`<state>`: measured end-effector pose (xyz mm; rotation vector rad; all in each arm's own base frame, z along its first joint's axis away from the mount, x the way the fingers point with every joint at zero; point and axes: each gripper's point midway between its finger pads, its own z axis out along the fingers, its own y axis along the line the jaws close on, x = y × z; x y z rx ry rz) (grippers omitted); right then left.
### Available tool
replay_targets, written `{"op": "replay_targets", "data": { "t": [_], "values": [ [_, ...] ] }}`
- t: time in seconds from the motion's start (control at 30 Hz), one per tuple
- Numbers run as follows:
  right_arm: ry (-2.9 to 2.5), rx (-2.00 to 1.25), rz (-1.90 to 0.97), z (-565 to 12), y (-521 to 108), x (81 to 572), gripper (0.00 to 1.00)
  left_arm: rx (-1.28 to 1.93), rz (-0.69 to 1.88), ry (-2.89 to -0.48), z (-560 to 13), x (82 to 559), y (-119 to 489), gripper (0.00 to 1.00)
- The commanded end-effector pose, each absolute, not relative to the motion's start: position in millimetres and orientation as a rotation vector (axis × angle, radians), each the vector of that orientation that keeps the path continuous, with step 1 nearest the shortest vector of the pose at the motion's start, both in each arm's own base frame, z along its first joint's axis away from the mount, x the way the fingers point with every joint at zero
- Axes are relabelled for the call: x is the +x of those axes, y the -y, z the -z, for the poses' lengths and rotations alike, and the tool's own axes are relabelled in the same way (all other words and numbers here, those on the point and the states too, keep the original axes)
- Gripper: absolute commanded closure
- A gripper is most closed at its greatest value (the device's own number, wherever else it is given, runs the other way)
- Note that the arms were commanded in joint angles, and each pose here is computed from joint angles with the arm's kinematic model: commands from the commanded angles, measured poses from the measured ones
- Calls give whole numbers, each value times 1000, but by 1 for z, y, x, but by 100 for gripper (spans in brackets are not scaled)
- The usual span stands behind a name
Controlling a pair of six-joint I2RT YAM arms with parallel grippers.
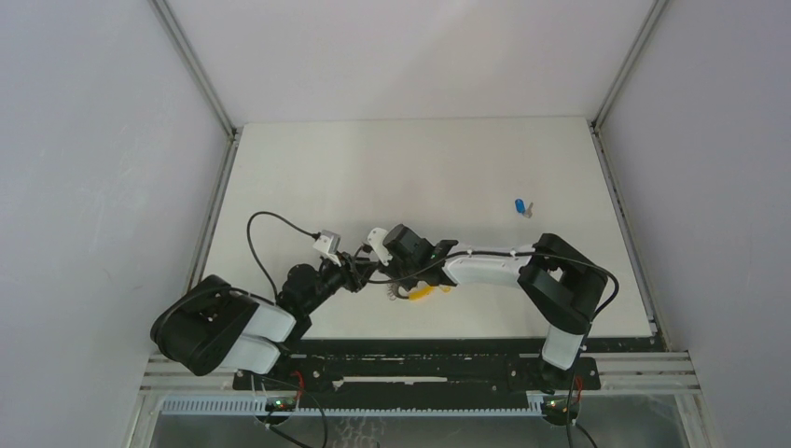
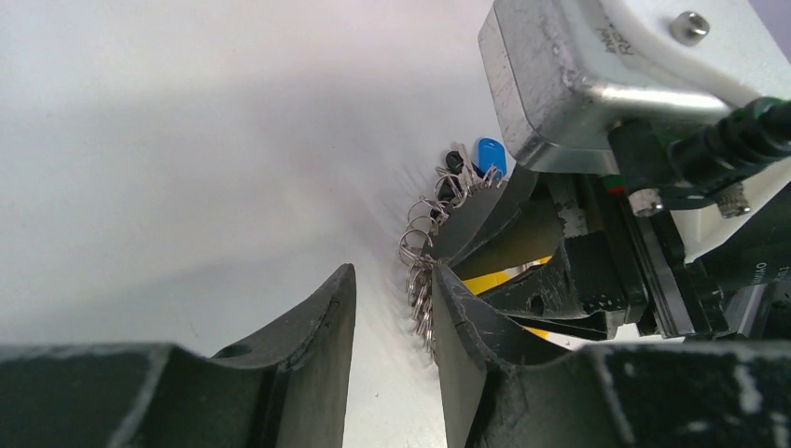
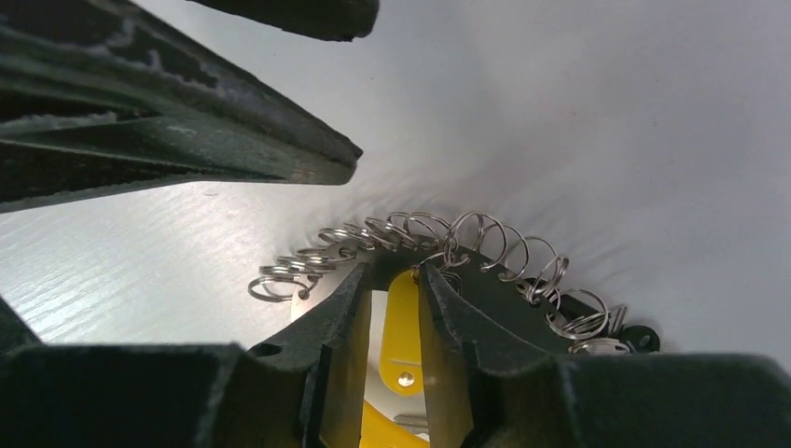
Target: Put the keys on the keyring
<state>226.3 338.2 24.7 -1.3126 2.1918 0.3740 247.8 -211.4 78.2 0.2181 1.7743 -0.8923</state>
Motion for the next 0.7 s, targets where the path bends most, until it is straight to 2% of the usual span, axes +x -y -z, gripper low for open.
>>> {"op": "replay_targets", "data": {
  "t": [0.0,0.27,0.67],
  "values": [
    [-2165,-1241,-289,-34,-341,241,76,207,924,-1701,-99,258,217,60],
    [-2141,-1264,-180,-37,-336,242,76,209,944,-1702,-99,257,220,60],
    [-2136,-1367,-139,-48,-321,228,70,211,961,-1695,-100,257,221,60]
  ]
}}
